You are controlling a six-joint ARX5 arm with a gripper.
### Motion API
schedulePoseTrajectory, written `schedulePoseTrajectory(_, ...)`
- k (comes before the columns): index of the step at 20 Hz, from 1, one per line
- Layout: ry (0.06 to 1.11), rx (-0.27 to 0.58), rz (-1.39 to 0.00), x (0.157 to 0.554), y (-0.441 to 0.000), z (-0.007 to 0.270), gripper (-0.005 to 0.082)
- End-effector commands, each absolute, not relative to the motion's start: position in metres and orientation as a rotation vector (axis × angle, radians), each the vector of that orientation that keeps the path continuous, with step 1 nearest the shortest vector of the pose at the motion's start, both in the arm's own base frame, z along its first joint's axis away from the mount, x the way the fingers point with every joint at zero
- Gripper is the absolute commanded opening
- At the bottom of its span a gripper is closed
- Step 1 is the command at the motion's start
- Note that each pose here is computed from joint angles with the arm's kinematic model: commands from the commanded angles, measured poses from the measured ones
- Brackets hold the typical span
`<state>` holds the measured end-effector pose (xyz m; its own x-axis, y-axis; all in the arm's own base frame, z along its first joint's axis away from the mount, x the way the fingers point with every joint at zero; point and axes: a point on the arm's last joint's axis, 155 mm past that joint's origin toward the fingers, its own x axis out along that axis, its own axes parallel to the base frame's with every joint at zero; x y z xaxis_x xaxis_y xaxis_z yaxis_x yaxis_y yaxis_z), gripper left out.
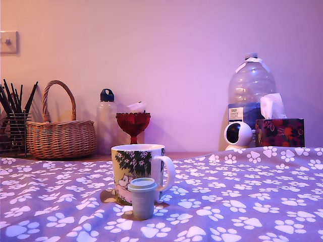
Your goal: Pick the coffee capsule and then drop it inside the coffee cup in front of you
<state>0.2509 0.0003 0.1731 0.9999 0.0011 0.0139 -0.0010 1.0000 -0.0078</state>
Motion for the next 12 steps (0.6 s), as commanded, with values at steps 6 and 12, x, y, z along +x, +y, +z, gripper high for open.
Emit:
schedulePoseTrajectory(6, 0.067, -0.028, -0.098, 0.250, -0.020, 0.147, -0.0019)
schedulePoseTrajectory(12, 0.014, -0.050, -0.340, 0.241, -0.064, 0.162, -0.0019)
